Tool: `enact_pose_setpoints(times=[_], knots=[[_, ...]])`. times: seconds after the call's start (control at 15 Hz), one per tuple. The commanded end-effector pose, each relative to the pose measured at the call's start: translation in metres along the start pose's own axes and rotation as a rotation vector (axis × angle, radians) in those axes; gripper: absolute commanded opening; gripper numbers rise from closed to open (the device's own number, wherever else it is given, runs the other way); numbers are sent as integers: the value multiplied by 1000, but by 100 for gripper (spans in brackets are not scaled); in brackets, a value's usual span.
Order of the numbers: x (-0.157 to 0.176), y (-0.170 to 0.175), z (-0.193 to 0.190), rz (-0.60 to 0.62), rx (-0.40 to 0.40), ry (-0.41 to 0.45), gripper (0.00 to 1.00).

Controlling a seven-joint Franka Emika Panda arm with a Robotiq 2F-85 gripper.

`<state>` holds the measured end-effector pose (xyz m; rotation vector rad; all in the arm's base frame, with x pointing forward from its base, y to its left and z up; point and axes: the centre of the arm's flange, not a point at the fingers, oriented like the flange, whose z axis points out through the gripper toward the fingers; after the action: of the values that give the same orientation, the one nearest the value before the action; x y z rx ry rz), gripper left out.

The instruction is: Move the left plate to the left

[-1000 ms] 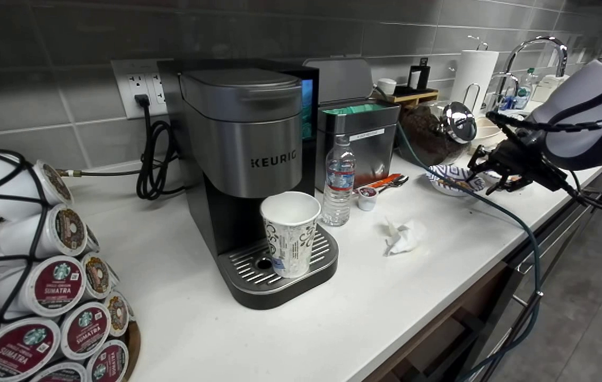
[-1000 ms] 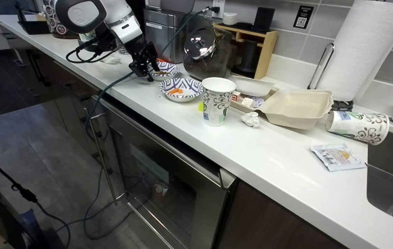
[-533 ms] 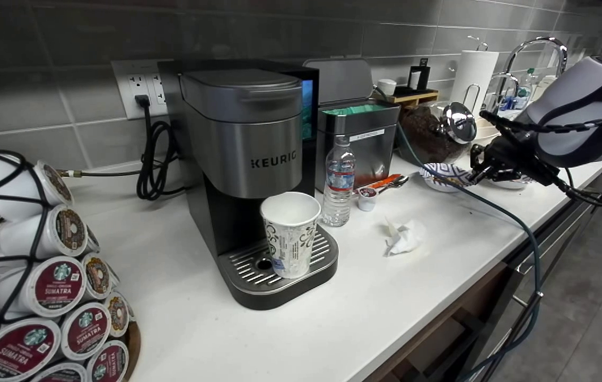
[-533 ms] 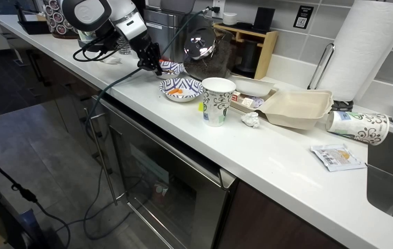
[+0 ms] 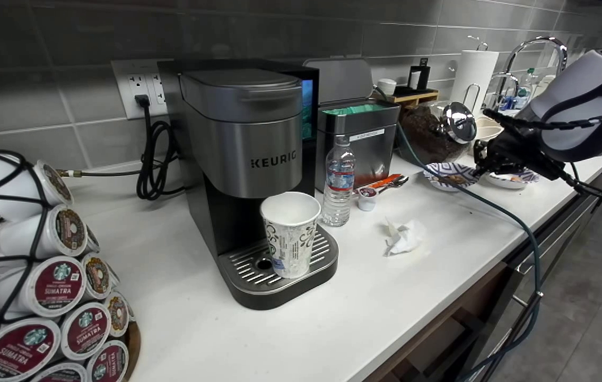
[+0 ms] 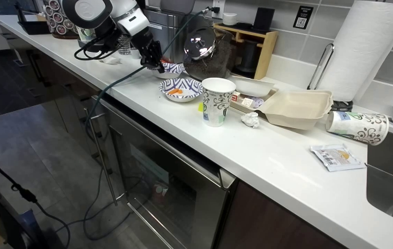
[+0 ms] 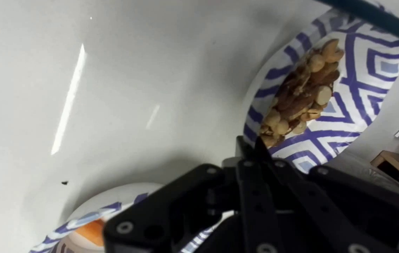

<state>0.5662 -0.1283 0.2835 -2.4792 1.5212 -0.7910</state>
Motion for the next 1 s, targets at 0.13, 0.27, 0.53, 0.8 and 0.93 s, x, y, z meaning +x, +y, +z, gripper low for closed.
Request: enact_pose_setpoints(times=[0.13,0.27,0.53,0.8,0.93], knots=[[31,19,-31,-86,-2,54,1],[40,25,-41,-100,5,59,1],[55,32,-56,-96,24,44,1],[66,43,-68,-111,31,-32,1],[69,49,-71,-123,39,-107,1]])
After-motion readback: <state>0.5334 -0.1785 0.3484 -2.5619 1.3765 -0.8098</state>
